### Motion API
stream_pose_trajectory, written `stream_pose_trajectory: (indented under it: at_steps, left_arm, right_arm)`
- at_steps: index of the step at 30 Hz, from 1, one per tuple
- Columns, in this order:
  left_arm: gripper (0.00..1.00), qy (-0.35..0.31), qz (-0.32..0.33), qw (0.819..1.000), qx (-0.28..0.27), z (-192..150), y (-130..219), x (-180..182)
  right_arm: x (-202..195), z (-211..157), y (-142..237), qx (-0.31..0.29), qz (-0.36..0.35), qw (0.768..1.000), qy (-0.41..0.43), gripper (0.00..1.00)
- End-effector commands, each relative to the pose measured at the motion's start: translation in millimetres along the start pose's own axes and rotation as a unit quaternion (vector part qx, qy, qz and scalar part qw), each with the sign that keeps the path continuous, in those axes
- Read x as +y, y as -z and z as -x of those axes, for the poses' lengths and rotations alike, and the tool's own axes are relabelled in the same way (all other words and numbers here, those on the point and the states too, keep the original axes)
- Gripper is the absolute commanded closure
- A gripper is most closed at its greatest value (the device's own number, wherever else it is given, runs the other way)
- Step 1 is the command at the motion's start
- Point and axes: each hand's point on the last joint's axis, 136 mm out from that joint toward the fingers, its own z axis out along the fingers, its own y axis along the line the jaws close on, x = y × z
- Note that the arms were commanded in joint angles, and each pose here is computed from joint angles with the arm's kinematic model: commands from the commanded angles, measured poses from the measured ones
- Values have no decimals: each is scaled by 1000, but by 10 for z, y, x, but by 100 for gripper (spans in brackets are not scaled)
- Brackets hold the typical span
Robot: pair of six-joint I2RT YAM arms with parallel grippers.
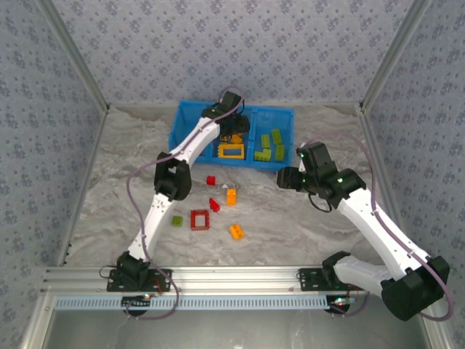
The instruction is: Sort the legos into containers by color
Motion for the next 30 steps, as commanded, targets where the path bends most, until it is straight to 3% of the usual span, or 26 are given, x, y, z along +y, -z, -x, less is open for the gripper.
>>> stream_pose_trajectory:
  at_steps: [1, 10, 15, 22, 25, 27, 30]
  left_arm:
    - [34, 4, -20, 1000, -11, 143, 406, -174]
    - [32, 63, 10, 996, -62, 415, 1669, 16]
    - [31, 86, 34, 993, -69, 244, 2412, 498]
    - [31, 169, 110, 979, -10, -812, 3060, 1649]
    - [31, 226, 162, 961, 19, -1436, 3324, 2172]
    - [31, 282, 195, 939, 32, -1872, 3538, 2499]
    - [32, 338, 210, 917, 28, -2349, 3811, 2704]
  right_arm:
    - [57, -74, -39, 13, -1, 999, 33, 32]
    - [687, -159, -343, 32, 16, 983, 182, 33]
    - [1254, -126, -581, 39, 34, 971, 235, 31]
    - [1852, -291, -957, 77, 59, 954, 282, 31]
    - [2286, -586, -1024, 107, 111, 928, 340, 30]
    - [2533, -856, -1112, 135, 131, 905, 382, 30]
    - [2768, -1204, -1235, 167, 154, 873, 432, 27]
